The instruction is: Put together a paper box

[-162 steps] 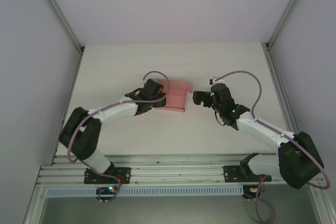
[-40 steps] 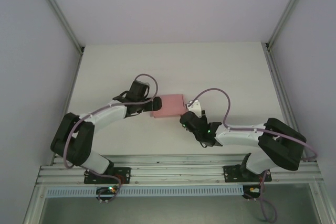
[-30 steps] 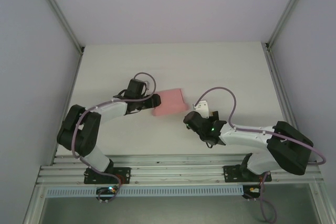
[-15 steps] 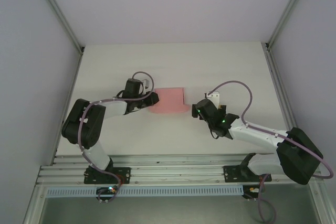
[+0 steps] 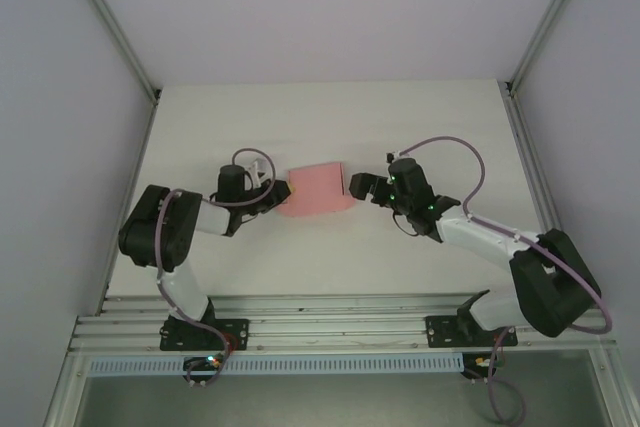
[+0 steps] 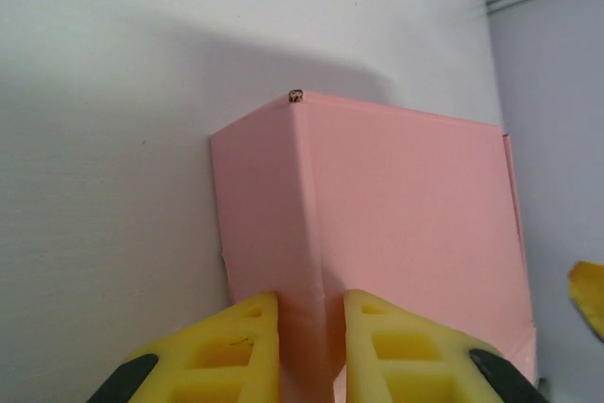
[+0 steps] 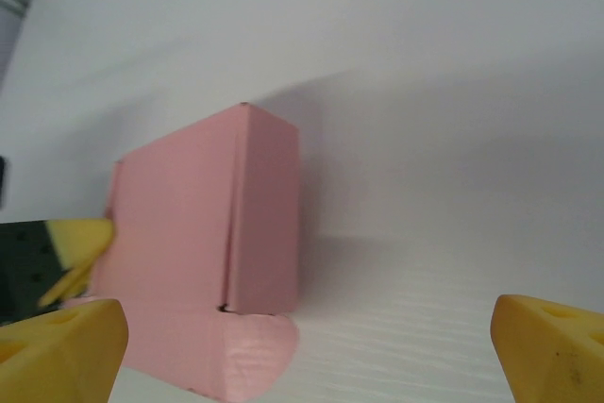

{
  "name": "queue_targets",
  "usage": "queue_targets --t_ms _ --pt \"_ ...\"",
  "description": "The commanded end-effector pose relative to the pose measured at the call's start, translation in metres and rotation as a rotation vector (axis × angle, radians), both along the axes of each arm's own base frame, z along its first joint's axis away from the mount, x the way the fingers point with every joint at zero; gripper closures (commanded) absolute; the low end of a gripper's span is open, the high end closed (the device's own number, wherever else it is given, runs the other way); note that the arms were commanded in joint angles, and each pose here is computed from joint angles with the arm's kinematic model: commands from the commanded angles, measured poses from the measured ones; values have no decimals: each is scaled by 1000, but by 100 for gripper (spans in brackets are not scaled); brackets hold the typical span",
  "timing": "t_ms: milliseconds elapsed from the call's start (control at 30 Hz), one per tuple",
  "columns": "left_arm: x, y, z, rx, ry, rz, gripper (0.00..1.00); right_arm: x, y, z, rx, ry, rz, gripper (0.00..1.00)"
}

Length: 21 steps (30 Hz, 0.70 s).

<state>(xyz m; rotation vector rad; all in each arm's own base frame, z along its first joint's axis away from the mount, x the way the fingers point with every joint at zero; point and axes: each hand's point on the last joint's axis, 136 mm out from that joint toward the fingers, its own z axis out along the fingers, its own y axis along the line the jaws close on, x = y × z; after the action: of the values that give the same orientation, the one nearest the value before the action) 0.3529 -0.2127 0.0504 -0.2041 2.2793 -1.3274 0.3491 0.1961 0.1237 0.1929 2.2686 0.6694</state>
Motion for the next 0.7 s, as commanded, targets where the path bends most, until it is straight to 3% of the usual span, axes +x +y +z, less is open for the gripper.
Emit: queue_targets --t_ms 0,133,333,500,667 --pt "-3 -2 7 -145 2 -22 82 6 29 3 121 56 113 0" --pt "3 -3 13 -251 -14 -24 81 21 50 -13 187 137 219 0" --pt "4 -2 10 -241 -20 -25 81 56 60 -24 385 208 251 1" --pt "7 -2 11 -242 -18 -25 81 63 80 -22 517 211 336 10" --pt "7 -2 12 -236 -22 -27 81 60 84 -21 534 221 365 31"
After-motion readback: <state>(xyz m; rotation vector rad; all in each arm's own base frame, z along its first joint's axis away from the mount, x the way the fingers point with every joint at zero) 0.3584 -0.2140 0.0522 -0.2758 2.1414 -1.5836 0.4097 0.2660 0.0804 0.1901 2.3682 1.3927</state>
